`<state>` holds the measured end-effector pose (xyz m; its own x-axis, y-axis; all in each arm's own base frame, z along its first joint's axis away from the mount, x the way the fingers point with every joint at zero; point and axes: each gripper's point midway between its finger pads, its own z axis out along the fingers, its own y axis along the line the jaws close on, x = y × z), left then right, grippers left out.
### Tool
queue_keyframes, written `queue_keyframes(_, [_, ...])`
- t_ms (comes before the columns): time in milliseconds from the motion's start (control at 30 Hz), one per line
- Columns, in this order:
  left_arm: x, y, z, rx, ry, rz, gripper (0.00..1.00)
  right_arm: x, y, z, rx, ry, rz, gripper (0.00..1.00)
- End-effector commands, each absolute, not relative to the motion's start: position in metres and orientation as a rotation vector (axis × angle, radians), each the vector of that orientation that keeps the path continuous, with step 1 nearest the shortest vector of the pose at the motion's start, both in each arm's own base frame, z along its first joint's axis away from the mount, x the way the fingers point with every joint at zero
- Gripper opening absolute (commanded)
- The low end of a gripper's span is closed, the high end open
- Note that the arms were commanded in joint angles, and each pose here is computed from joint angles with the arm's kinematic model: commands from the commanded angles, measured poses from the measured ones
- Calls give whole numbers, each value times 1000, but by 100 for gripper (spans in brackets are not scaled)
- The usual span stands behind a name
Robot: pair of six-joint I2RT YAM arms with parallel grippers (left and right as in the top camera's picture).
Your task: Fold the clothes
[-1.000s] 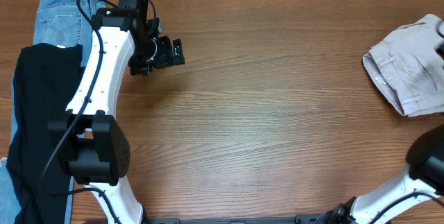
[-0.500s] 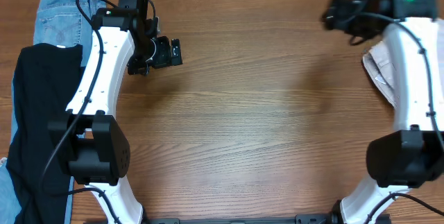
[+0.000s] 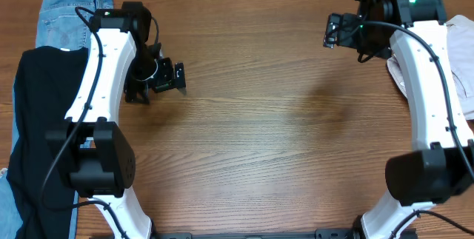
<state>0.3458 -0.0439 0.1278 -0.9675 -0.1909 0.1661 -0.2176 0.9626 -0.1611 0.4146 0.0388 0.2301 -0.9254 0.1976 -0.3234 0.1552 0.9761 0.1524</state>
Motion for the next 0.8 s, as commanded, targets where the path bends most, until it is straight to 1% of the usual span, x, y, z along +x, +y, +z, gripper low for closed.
queue_keyframes(0, [342,-38,134,307,-2974,233,100,395,34,271,314,2691,186,100])
queue_keyframes(100, [340,-38,153,304,-3031,242,100,379,33,287,311,2671,188,100])
queue_keyframes(300, [328,-29,223,281,-3319,170,100,346,32,326,290,2550,211,100])
queue_keyframes(433, [315,-31,270,230,-3588,142,100,325,33,336,259,2432,224,100])
queue_keyframes(500, [304,-32,290,211,-3759,144,100,310,36,329,232,2355,241,100])
queue_keyframes(600, [292,-32,297,166,-3893,181,100,294,35,311,222,2301,250,100])
queue_keyframes(667, [285,-30,293,179,-3960,203,100,283,33,296,221,2278,251,100])
queue_keyframes(767, [277,-28,272,197,-4001,213,100,267,32,273,221,2272,253,100])
